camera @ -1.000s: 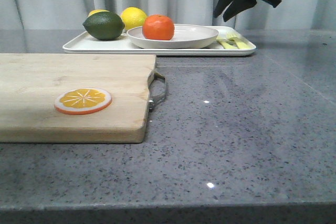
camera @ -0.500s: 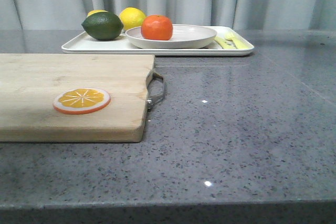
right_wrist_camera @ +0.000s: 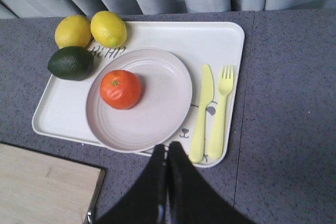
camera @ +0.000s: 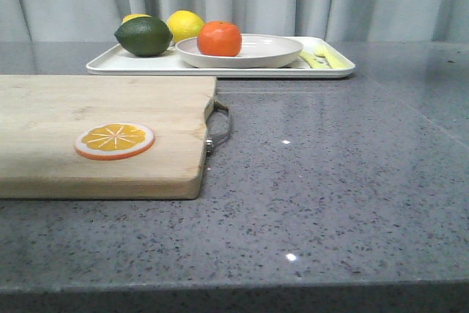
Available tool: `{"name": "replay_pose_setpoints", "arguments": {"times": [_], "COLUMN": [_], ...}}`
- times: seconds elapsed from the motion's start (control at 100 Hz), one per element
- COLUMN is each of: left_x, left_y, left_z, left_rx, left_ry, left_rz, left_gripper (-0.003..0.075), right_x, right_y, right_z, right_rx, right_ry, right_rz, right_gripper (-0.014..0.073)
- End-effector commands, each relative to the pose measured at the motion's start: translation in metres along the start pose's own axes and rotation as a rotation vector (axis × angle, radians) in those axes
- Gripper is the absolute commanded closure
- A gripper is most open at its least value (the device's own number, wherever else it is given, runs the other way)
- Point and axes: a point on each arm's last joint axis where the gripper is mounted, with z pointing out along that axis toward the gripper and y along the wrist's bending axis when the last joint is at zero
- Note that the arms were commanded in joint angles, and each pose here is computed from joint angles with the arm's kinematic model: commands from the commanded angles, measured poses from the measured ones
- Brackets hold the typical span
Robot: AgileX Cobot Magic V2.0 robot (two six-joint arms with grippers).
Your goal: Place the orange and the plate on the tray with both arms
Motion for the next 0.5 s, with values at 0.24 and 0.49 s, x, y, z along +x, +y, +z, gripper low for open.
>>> {"name": "replay_pose_setpoints", "arguments": {"times": [0.24,0.49], "left_x": [0.013,0.037], "left_y": [-0.002,0.002], "left_z": [-0.047,-0.062], "left_rx": [0.040,0.052], "left_ry": [-0.242,-0.275], "left_rz": [0.009,0.007], "left_gripper": [0.0739,0.0739], "right_x": [0.059,0.141], "right_y": [0.030,0.022], "right_z": [-0.102,-0.124], "right_rx": [-0.003,0.038], "right_ry": [-0.200,-0.325], "right_rz": [-0.101,-0.106], "right_gripper": [0.0659,0.0659]}}
